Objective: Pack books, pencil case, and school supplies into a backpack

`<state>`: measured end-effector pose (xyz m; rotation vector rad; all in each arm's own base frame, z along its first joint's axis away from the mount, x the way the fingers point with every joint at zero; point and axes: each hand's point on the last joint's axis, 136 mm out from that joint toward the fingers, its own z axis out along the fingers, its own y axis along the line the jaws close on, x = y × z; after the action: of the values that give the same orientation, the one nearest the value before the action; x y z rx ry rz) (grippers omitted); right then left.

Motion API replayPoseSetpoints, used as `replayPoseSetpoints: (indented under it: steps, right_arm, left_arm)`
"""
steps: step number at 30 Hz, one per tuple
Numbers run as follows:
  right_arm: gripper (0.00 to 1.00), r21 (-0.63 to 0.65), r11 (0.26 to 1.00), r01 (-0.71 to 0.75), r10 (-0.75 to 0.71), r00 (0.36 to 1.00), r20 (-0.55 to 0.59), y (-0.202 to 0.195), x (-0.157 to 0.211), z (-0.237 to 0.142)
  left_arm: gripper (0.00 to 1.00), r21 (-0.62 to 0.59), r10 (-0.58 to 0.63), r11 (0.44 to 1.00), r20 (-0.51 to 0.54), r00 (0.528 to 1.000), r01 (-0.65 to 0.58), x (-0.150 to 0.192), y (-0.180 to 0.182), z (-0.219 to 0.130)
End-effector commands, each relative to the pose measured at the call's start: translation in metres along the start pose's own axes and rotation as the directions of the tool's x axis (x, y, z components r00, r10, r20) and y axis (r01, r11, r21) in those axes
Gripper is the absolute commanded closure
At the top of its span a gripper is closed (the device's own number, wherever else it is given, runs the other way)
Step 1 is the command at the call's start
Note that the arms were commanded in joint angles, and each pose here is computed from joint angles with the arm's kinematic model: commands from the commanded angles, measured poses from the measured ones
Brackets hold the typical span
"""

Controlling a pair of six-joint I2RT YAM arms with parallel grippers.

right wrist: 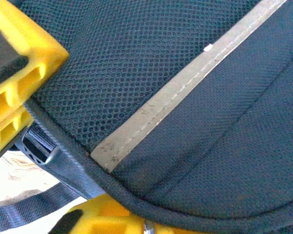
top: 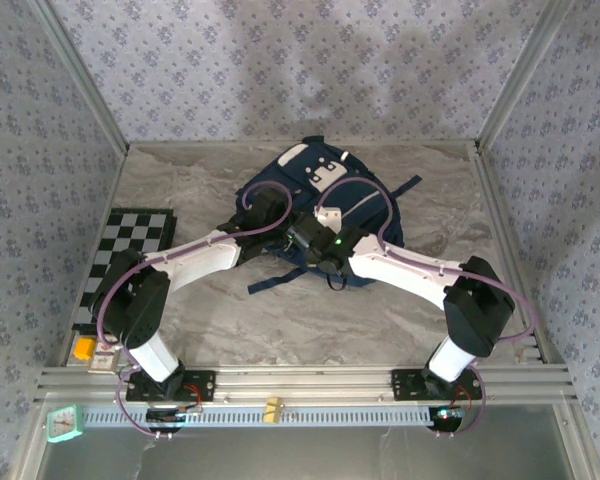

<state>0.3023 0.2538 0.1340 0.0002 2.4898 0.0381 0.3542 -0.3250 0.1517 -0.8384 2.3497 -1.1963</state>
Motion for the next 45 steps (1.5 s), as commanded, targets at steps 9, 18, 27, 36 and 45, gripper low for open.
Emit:
replayPoseSetpoints:
  steps: [9,18,27,36,45]
  right_arm:
    - [1.0,0.054,0.997,0.057,-0.055,0.998,-0.041,-0.044,0.001,-0.024]
    - [1.0,0.062,0.998,0.01,-0.001,0.989,-0.15,-0.104,0.022,-0.024]
    - [1.0,-0.162,0.977,0.141,-0.168,0.972,-0.165,-0.066,0.029,-0.026]
    - [1.0,-0.384,0.91,0.159,-0.203,0.976,-0.077,0.048,0.001,-0.031]
    - [1.0,-0.339,0.938,0.077,-0.108,0.991,-0.073,0.044,-0.006,-0.013]
  left_arm:
    - [1.0,0.043,0.083,0.996,0.02,0.996,-0.083,-0.024,-0.015,-0.028]
    - [1.0,-0.013,0.141,0.99,0.046,0.989,-0.141,-0.059,0.007,-0.034]
    - [1.0,-0.004,0.259,0.966,0.02,0.966,-0.259,-0.109,-0.005,-0.018]
    - [0.98,0.099,0.361,0.93,-0.068,0.93,-0.354,-0.139,-0.04,0.016]
    - [0.46,0.078,0.26,0.963,-0.04,0.965,-0.257,-0.122,0.0,-0.04]
